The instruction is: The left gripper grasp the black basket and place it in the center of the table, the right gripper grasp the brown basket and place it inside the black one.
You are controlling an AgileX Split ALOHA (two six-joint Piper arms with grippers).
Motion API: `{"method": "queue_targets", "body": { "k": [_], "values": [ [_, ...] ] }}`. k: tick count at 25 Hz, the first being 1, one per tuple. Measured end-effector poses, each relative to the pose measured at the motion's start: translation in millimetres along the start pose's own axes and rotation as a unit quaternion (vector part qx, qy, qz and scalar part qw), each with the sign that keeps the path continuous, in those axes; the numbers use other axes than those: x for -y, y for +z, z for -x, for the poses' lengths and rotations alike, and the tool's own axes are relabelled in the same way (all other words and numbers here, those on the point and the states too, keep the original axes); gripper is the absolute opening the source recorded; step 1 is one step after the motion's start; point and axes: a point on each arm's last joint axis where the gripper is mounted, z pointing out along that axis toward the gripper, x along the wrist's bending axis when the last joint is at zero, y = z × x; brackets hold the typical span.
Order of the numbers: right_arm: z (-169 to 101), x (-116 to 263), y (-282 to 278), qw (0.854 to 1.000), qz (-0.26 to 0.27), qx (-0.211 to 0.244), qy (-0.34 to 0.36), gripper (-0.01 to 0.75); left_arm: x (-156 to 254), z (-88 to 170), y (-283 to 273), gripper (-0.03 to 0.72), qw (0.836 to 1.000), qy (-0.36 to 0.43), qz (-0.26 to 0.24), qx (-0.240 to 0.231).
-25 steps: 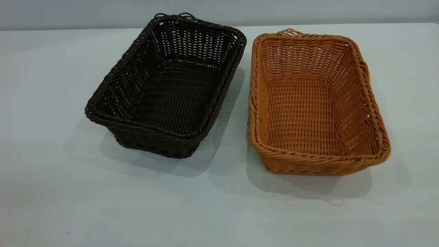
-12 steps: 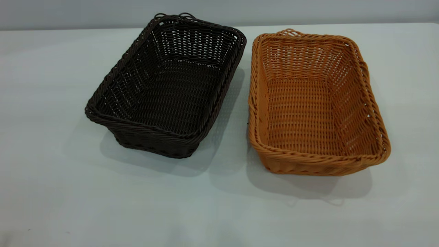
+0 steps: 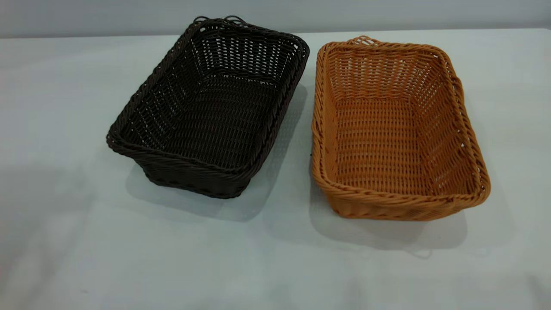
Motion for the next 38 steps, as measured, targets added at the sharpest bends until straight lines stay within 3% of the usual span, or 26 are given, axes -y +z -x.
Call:
{"method": "queue_targets", "body": {
  "k": [7,13,23,31,34,37,38],
  "values": [
    [-1.3,-12.9,30.5,0.999,-0.03,-0.007,0.035,0.565,-13.1,31.5,110.3,0.51,0.995,0.059,-0.074,0.034],
    [-1.6,-14.6,51.0,0.995,-0.074,-0.009,0.062,0.565,9.4,54.4,183.0,0.51,0.983,0.104,-0.138,0.054],
    [-1.4,-13.4,102.0,0.979,-0.167,-0.011,0.117,0.565,45.9,81.4,258.8,0.51,0.972,0.131,-0.18,0.071],
    [-10.7,-1.1,144.4,0.954,-0.252,-0.023,0.16,0.565,77.0,87.6,292.1,0.504,0.964,0.142,-0.213,0.075],
    [-22.4,6.1,160.1,0.946,-0.28,-0.034,0.163,0.565,82.3,87.8,298.9,0.443,0.964,0.146,-0.208,0.076],
    [-35.6,16.2,176.1,0.934,-0.312,-0.042,0.169,0.565,78.2,88.9,299.8,0.281,0.968,0.146,-0.189,0.076],
    [-39.7,19.9,181.8,0.93,-0.323,-0.044,0.172,0.565,74.9,88.1,299.2,0.196,0.968,0.155,-0.181,0.077]
  ]
}}
